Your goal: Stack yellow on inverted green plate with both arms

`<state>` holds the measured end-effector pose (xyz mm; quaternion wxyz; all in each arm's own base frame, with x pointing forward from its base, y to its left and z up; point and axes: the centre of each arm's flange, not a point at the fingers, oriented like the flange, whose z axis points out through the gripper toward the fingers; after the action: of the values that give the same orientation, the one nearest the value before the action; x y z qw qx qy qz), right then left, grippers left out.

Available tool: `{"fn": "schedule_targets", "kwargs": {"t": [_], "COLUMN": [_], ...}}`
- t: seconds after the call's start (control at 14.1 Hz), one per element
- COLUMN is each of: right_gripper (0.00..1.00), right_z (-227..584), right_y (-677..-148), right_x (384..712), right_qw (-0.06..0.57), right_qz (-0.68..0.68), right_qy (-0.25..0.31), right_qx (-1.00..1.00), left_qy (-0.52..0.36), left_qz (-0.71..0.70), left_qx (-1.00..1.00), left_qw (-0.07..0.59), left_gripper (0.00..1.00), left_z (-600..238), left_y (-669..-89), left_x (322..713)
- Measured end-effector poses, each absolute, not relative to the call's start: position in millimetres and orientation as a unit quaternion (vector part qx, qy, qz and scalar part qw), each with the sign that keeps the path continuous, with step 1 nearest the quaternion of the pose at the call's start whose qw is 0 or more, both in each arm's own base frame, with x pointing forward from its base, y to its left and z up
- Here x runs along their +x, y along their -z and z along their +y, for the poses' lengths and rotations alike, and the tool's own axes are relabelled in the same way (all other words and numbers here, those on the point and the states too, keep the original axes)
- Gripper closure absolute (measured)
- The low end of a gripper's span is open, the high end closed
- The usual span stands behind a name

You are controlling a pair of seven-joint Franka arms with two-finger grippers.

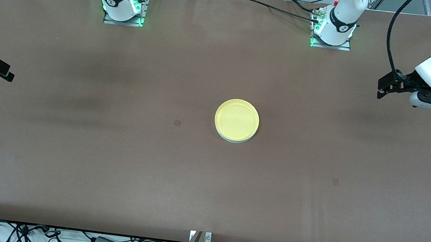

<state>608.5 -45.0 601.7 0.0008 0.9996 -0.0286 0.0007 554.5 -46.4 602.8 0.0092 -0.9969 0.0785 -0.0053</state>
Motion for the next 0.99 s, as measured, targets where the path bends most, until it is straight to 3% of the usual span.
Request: {"fn": "schedule_targets", "kwargs": {"t": [0.5,0.99], "right_gripper": [0.00,0.00], "right_z": [-39,-37], "right_y": [-594,-590], "right_x": [563,554], "right_qw": [0.009,0.008], "right_qz": [-0.021,-0.019], "right_qy": [-0.007,-0.007], "right_qx": [1.000,1.000], "left_qy": [0.005,0.004], "left_qz": [0.078,0.078], "left_qx": [-0.997,-0.997], "left_qw": [0.009,0.009], "left_gripper": [0.00,0.00], "left_z": [-46,-46], "left_y": [-603,-603], "left_x": [554,554]}}
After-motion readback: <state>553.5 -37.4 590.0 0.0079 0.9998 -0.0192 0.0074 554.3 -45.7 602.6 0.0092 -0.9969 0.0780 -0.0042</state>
